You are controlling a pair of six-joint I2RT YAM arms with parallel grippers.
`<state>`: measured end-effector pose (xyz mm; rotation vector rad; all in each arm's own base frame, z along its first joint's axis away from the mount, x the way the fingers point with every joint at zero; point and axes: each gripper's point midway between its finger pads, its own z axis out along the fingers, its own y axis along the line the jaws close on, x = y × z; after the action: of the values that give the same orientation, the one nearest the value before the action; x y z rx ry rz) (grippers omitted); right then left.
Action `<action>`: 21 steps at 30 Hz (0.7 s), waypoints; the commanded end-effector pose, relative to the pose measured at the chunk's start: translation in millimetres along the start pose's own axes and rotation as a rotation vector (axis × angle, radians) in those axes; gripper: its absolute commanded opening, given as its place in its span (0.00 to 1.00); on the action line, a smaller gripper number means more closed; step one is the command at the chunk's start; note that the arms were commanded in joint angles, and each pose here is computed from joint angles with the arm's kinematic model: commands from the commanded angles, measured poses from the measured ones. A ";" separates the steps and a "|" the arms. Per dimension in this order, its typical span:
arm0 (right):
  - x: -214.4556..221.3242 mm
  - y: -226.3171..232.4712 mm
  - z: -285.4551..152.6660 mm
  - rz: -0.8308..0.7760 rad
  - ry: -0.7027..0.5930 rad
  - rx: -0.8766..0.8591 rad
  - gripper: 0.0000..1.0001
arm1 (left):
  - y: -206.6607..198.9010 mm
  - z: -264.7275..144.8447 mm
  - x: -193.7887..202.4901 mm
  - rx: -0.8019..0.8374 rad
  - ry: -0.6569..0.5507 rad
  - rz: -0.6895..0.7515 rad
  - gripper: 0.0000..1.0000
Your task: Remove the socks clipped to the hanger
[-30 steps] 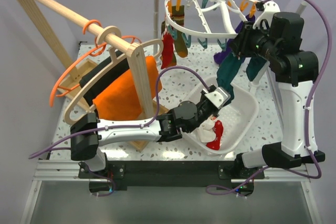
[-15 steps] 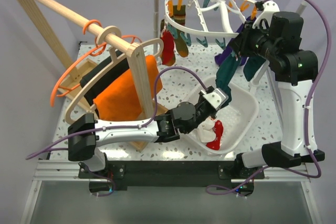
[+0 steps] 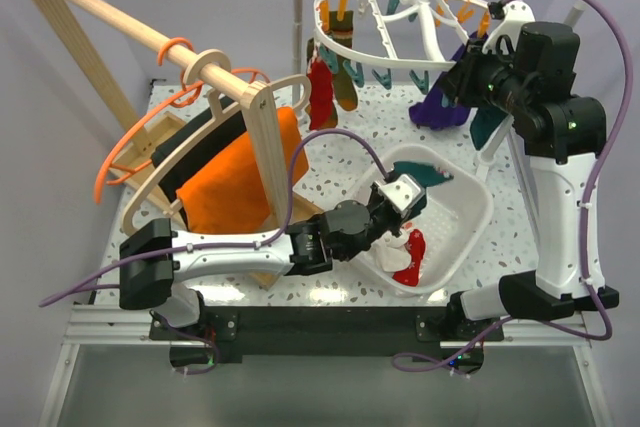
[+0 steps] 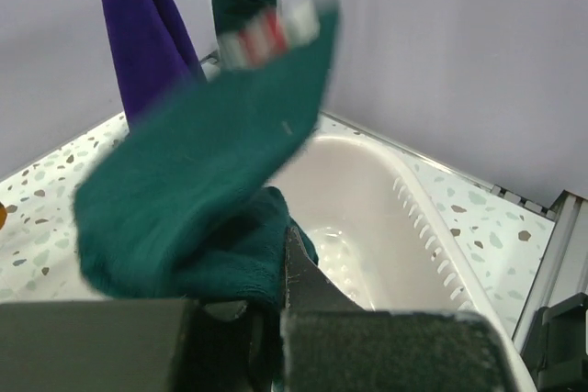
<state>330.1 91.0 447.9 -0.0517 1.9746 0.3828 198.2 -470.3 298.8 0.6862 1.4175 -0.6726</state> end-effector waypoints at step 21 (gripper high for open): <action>-13.5 18.9 -15.4 0.007 -0.055 -0.087 0.25 | -22.3 -12.9 9.1 0.136 0.101 -0.014 0.45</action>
<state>327.8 99.7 450.7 -0.0695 1.9662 0.4410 188.7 -471.6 264.9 0.8028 1.5180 -0.6577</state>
